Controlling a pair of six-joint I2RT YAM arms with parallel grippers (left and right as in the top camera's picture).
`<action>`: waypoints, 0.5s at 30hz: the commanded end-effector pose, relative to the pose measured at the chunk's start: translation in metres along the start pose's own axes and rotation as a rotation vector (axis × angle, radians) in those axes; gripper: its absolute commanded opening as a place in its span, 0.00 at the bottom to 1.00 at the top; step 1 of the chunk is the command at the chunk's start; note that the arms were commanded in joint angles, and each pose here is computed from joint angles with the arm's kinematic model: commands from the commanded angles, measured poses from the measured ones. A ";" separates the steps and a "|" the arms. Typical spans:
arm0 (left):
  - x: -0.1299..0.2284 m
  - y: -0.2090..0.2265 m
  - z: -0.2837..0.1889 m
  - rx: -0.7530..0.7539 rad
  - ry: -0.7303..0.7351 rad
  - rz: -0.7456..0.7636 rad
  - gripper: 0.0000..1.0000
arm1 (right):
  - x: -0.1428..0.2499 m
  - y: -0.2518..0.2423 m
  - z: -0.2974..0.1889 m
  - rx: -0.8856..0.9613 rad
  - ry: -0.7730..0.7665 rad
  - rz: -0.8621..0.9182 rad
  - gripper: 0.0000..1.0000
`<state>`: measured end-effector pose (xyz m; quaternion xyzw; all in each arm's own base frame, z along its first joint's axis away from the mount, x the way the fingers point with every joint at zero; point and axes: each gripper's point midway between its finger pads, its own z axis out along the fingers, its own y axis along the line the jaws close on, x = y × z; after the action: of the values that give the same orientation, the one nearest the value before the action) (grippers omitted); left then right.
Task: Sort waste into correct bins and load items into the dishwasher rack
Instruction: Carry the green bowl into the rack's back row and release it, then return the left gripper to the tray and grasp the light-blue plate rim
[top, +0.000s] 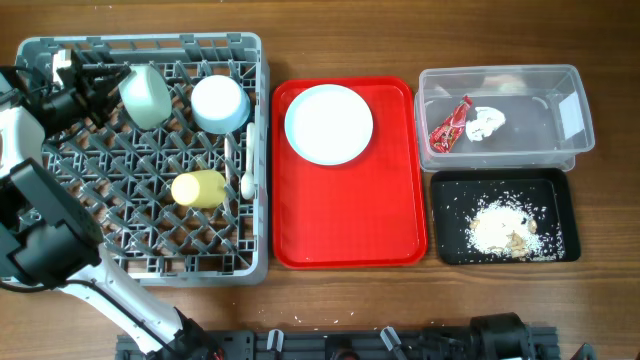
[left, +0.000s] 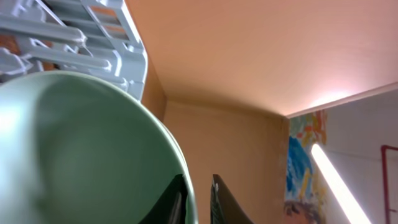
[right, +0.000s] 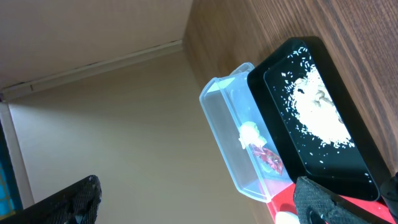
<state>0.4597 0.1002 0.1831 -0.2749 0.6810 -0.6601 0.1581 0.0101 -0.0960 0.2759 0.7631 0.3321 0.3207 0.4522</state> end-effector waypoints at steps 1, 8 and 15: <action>-0.010 0.013 -0.012 -0.048 -0.055 -0.009 0.19 | -0.002 0.000 0.000 -0.009 -0.007 0.011 1.00; -0.022 0.028 -0.029 -0.132 -0.136 -0.027 0.36 | -0.002 0.000 0.000 -0.009 -0.007 0.011 1.00; -0.012 0.008 -0.067 -0.190 -0.245 -0.103 0.84 | -0.002 0.000 0.000 -0.009 -0.007 0.011 1.00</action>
<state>0.4416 0.1472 0.1529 -0.3853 0.6881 -0.5968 0.1479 0.0102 -0.0960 0.2760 0.7631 0.3320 0.3208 0.4523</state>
